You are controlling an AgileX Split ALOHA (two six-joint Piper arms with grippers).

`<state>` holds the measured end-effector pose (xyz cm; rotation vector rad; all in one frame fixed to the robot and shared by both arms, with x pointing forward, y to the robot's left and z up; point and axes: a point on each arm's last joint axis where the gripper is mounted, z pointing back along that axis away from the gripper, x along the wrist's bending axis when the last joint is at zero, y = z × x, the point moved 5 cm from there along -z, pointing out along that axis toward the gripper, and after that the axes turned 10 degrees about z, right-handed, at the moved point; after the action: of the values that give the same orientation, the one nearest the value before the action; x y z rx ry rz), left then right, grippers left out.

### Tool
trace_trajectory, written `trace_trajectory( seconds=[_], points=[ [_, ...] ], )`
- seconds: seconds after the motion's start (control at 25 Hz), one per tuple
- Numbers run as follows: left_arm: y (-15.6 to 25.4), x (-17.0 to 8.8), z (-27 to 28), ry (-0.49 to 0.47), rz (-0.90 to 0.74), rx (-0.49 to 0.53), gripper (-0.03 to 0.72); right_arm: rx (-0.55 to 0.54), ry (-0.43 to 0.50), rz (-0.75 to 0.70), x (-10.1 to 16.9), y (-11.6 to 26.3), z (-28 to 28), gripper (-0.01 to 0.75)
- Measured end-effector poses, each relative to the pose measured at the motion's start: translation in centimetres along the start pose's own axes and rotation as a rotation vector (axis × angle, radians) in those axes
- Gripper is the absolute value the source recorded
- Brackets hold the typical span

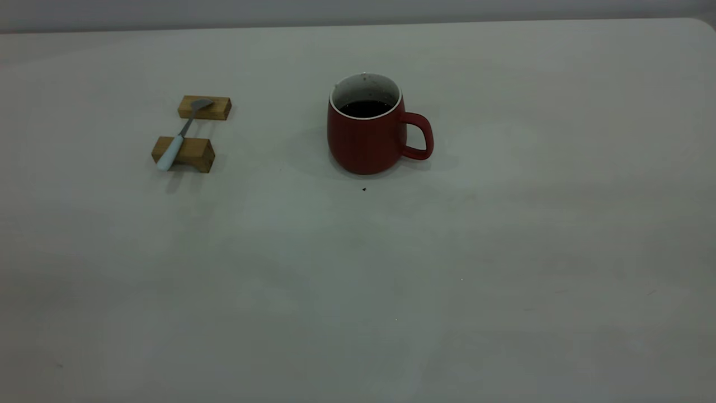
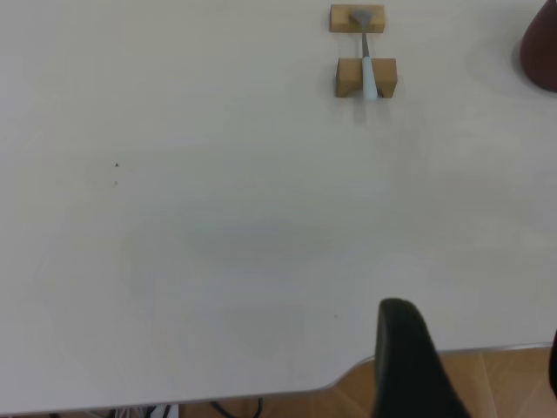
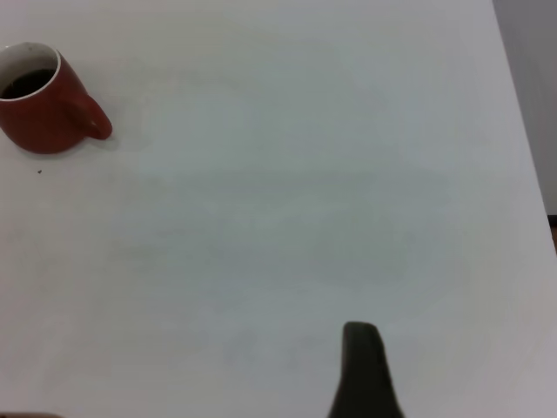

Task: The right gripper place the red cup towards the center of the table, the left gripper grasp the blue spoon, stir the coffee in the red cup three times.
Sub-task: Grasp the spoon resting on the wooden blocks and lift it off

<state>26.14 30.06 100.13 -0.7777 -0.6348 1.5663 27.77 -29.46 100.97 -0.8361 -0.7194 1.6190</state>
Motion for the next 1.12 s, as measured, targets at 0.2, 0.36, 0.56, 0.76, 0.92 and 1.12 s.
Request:
trace_trajectory(
  seconds=[0.2,0.36,0.56,0.76,0.92,1.12],
  points=[
    [0.0,0.0,0.0,0.0,0.0,0.0,0.464,0.0,0.002,0.001,0.0,0.0,0.0,0.507],
    [0.0,0.0,0.0,0.0,0.0,0.0,0.464,0.0,0.002,0.002,0.0,0.0,0.0,0.45],
    [0.0,0.0,0.0,0.0,0.0,0.0,0.464,0.0,0.002,0.002,0.0,0.0,0.0,0.392],
    [0.0,0.0,0.0,0.0,0.001,0.0,0.464,0.0,0.002,0.002,0.0,0.0,0.0,0.348],
    [-0.1,0.3,0.0,-0.023,0.033,-0.007,0.472,0.0,0.002,0.002,0.0,0.0,0.0,0.323],
    [-3.0,0.1,-0.7,-0.034,0.056,-0.027,0.592,0.0,0.002,0.002,0.0,0.0,0.0,0.304]
  ],
)
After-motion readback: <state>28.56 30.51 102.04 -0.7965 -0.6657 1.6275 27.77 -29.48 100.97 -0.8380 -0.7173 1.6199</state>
